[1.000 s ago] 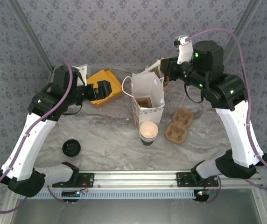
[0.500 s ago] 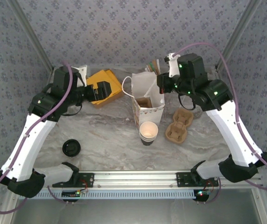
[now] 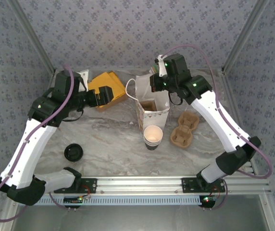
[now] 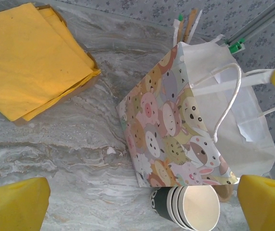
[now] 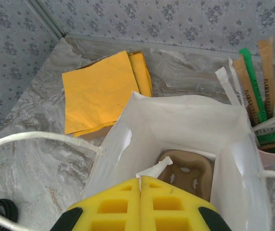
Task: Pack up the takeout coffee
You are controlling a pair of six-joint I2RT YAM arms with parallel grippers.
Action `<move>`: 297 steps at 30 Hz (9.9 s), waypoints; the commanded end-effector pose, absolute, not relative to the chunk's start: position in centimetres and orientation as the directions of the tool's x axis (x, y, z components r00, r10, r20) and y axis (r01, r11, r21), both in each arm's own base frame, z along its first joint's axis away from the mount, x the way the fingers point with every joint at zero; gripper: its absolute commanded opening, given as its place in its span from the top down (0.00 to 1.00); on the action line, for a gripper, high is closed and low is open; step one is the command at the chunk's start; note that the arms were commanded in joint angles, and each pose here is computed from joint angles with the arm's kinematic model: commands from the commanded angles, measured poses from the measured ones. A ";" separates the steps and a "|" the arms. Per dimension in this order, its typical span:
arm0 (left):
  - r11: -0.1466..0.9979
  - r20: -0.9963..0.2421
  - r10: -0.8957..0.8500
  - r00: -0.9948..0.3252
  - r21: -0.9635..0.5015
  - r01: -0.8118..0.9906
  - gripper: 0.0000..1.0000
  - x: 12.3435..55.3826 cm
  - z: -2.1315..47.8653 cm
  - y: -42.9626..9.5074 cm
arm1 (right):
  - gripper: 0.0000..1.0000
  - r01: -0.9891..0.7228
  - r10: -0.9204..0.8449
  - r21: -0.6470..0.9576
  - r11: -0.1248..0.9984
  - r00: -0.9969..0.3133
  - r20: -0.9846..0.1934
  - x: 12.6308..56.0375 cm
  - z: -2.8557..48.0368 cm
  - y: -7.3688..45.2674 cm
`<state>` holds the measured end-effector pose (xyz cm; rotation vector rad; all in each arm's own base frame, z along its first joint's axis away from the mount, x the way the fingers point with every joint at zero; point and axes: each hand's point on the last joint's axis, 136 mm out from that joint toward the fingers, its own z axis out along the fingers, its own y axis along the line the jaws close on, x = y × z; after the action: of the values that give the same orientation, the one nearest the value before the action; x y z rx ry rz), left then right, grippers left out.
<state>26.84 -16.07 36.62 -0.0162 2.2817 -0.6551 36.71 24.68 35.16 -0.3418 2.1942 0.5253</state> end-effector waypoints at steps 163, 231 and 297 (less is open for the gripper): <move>0.995 -0.332 -0.095 -0.939 -0.034 -0.089 0.68 51.6 11.9 -9.3 | 0.00 -0.380 0.013 0.350 0.856 -0.661 -0.750 30.9 37.3 18.4; 0.992 -0.279 -0.099 -0.955 0.047 -0.116 1.00 50.0 8.9 -7.0 | 0.00 -0.374 0.011 0.354 0.857 -0.674 -0.738 31.8 36.5 18.2; 0.968 -0.666 -0.205 -0.718 -0.247 -0.047 1.00 47.2 34.7 -11.1 | 0.00 -0.380 0.031 0.372 0.847 -0.664 -0.747 31.6 37.4 18.5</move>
<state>49.15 -9.92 27.26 -0.2030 2.5260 -0.1554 32.16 18.56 35.93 -0.2566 2.2538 0.6381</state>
